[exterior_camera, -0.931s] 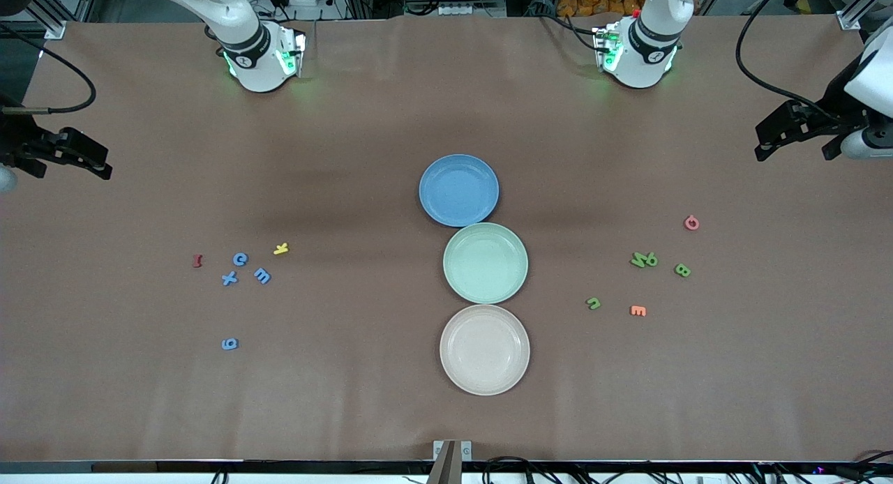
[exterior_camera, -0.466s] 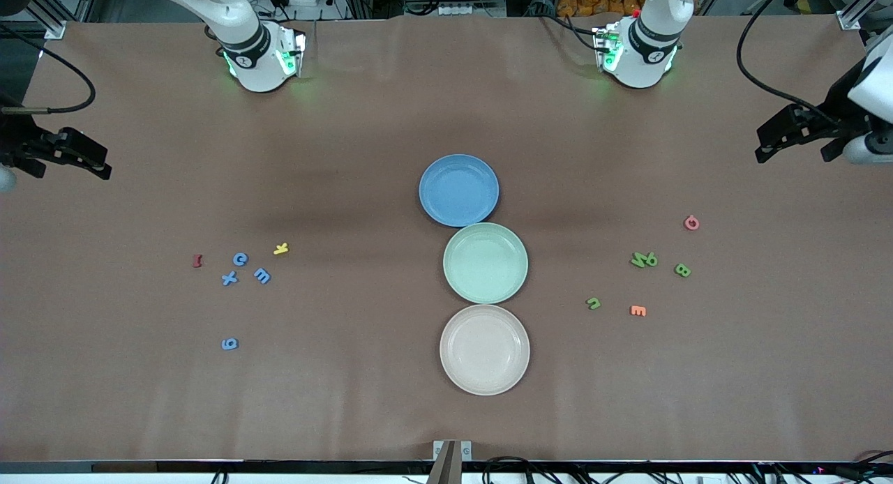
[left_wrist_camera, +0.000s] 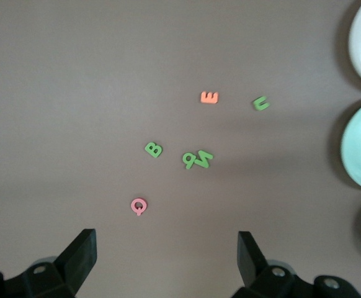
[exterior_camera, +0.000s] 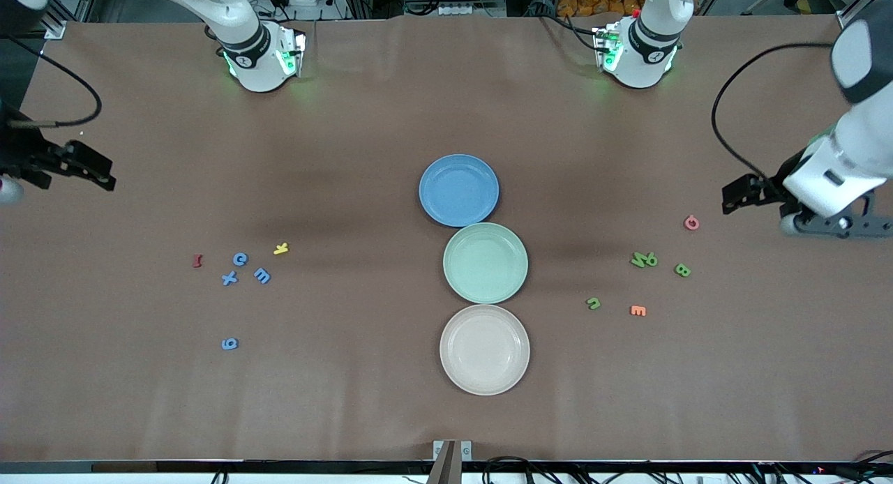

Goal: Sort letters by color into matching plates
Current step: 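Move the right gripper toward the blue letters while the left gripper reaches green letters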

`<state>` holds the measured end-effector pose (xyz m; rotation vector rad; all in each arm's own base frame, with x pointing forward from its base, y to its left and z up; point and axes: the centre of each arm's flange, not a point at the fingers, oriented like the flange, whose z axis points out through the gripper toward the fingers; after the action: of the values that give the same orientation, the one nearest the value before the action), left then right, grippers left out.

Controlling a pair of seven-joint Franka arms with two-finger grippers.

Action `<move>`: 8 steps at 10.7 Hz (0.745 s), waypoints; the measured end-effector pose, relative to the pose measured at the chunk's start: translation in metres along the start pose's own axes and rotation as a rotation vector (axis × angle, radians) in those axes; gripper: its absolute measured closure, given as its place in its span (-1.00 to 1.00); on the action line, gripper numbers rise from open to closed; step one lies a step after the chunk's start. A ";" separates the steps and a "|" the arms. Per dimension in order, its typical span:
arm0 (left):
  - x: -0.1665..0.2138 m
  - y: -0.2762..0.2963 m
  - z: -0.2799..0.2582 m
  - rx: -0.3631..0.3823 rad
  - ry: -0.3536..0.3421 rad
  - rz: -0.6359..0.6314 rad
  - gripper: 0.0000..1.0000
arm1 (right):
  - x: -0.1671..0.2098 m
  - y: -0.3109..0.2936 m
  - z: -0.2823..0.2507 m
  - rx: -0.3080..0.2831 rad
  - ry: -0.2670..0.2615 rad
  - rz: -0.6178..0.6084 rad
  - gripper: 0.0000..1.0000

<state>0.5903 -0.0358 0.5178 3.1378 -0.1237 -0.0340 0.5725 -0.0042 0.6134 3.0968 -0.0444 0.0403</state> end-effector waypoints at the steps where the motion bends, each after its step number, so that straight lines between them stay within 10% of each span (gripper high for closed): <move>1: 0.006 -0.011 0.024 -0.003 -0.029 -0.015 -1.00 | 0.007 0.000 0.024 0.001 0.014 0.002 -1.00; 8: 0.023 -0.044 0.099 -0.017 -0.062 0.100 -1.00 | 0.052 -0.009 0.177 0.112 0.007 -0.005 -1.00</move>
<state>0.6147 0.0059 0.4185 3.1092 -0.2784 -0.1322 0.6292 -0.0046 0.4379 3.2080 -0.0353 0.0555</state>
